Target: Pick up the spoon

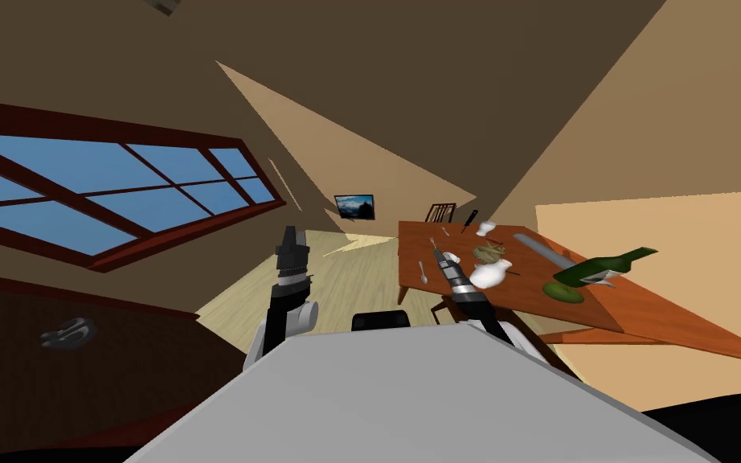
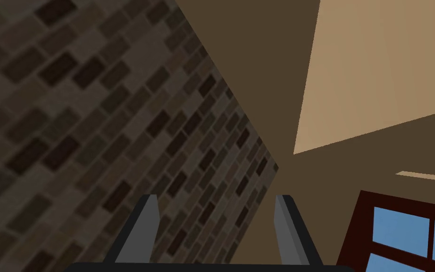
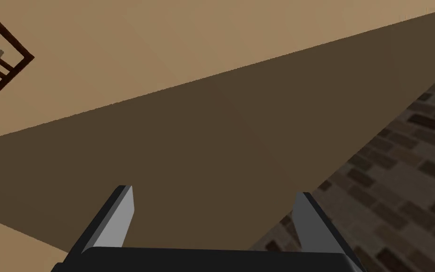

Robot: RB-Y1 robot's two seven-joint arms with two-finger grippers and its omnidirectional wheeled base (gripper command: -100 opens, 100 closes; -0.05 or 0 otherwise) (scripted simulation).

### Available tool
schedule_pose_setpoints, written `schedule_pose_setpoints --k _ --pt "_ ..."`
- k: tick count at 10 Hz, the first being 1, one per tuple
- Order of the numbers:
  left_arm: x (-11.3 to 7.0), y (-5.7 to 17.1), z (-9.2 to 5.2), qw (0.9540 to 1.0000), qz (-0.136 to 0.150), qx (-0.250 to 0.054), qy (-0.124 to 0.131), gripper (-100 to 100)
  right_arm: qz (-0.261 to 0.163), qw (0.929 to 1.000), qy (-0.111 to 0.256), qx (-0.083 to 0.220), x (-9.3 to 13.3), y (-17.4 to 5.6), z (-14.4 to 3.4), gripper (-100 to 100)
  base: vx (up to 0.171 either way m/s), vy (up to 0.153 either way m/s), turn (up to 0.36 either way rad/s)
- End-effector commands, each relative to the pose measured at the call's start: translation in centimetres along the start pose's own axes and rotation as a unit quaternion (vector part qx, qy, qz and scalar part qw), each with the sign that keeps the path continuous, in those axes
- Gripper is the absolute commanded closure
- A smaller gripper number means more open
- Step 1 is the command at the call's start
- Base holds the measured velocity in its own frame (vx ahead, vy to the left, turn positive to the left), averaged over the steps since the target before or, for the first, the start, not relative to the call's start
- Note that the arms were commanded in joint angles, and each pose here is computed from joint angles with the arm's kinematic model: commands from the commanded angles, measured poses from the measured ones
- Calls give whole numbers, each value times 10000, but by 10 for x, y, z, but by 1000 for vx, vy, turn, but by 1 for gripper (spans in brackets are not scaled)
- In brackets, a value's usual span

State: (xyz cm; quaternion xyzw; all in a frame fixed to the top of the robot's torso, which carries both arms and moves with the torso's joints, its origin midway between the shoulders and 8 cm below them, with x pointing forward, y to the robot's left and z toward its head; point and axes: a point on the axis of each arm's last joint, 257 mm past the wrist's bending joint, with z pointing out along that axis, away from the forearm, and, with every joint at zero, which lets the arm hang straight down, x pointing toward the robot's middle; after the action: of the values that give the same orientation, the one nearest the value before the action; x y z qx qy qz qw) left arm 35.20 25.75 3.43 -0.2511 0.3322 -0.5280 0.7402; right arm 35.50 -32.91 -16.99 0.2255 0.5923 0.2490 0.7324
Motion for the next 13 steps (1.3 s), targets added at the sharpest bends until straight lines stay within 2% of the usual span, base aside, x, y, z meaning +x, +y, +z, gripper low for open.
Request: schedule_pose_setpoints --k 1,2,3,5,6,7,8,9,10,11,12,13 --pt "0 0 0 10000 0 0 0 0 -372 9986 198 304 12 -25 -11 -100 24 104 70" --pt "0 0 0 10000 0 0 0 0 -605 9958 373 570 20 -49 -23 -100 46 130 102" --pt "0 0 0 10000 0 0 0 0 -666 9955 376 568 20 -49 -23 -100 45 96 38" --pt "0 0 0 10000 0 0 0 0 -1142 9845 758 1098 37 -96 -54 -100 69 117 125" --pt "0 0 0 10000 0 0 0 0 -1217 9836 766 1092 37 -96 -54 -100 66 94 29" --pt "0 0 0 10000 0 0 0 0 -1470 9752 970 1344 44 -119 -72 -100 61 62 111" --pt "0 0 0 10000 0 0 0 0 -1469 9751 974 1348 45 -120 -73 -100 44 44 51" --pt "0 0 0 10000 1 0 0 0 -1695 9653 1186 1597 52 -142 -93 -100 62 72 114" --pt "0 0 0 10000 0 0 0 0 -1701 9651 1187 1596 52 -142 -93 -100 54 53 51" --pt "0 0 0 10000 1 0 0 0 -1906 9541 1402 1835 59 -163 -116 -100 52 54 130" --pt "0 0 0 10000 0 0 0 0 -1910 9540 1403 1834 59 -163 -116 -100 47 51 60" --pt "0 0 0 10000 1 0 0 0 -2095 9420 1618 2061 65 -183 -139 -100 64 58 125"
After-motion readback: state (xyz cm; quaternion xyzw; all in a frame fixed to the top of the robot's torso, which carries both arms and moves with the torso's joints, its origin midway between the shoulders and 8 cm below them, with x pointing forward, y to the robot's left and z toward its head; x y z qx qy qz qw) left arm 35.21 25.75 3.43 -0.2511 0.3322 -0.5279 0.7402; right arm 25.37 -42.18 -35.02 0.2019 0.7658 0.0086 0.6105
